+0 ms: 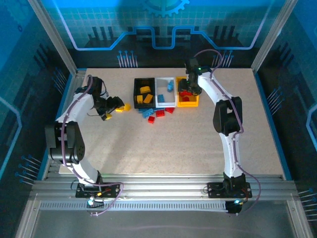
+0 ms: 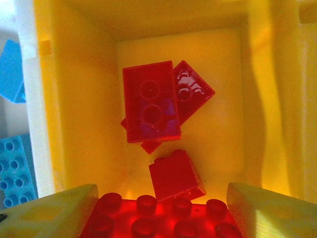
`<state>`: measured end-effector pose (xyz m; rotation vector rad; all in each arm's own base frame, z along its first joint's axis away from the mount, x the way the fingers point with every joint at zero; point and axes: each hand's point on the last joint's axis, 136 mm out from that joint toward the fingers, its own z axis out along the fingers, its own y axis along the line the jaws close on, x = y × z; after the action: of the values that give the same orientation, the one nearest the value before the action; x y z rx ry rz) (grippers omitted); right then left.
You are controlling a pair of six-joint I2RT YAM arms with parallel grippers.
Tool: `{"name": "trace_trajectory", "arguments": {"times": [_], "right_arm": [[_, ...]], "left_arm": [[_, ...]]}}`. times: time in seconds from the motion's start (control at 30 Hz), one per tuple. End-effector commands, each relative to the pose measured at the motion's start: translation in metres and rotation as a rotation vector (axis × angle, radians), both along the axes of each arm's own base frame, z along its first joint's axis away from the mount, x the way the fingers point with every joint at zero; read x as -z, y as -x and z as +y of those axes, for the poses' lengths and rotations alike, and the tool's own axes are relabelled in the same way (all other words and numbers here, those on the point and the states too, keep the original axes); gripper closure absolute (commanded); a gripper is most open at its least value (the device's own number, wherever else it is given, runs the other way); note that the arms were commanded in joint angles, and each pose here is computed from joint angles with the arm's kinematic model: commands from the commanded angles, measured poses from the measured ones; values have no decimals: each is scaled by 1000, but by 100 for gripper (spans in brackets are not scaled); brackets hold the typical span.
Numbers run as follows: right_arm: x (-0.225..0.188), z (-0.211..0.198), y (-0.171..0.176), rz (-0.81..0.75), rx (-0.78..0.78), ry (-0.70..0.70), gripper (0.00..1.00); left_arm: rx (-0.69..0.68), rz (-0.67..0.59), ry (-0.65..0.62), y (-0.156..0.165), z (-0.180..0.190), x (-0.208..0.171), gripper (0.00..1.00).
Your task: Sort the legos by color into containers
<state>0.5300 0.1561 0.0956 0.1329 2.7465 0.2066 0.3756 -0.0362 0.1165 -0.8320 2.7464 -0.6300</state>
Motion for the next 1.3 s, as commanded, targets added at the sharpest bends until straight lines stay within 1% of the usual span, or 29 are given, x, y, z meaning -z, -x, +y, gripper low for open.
{"name": "trace_trajectory", "arguments": {"times": [0.0, 0.1, 0.2, 0.33, 0.47, 0.57, 0.73, 0.93, 1.07, 1.27], "right_arm": [[-9, -9, -4, 3, 43, -17, 29], [-17, -7, -3, -6, 29, -29, 27], [-39, -5, 2, -37, 10, -35, 25], [-46, -4, 8, -43, -21, -38, 20], [-56, -1, 19, -37, -29, -63, 19], [-66, 10, 35, -51, -57, -95, 19], [-61, 25, 69, -20, -106, -106, 19], [-51, 32, 102, 24, -117, -134, 20], [-48, 35, 113, 38, -123, -133, 20], [-43, 36, 120, 54, -126, -136, 20]], "left_arm": [[15, 21, 21, -2, 1, 1, 22], [9, 32, 27, -7, 2, 7, 22], [0, 44, 33, -13, 4, 15, 22], [-11, 57, 37, -21, 5, 22, 22], [-23, 77, 12, -26, 11, 29, 22], [-36, 91, 12, -32, 13, 35, 22], [-63, 118, -1, -40, 17, 44, 22], [-64, 146, -45, -54, 26, 56, 23], [-85, 162, -65, -66, 31, 62, 23], [-159, 227, -100, -73, 41, 75, 20]]}}
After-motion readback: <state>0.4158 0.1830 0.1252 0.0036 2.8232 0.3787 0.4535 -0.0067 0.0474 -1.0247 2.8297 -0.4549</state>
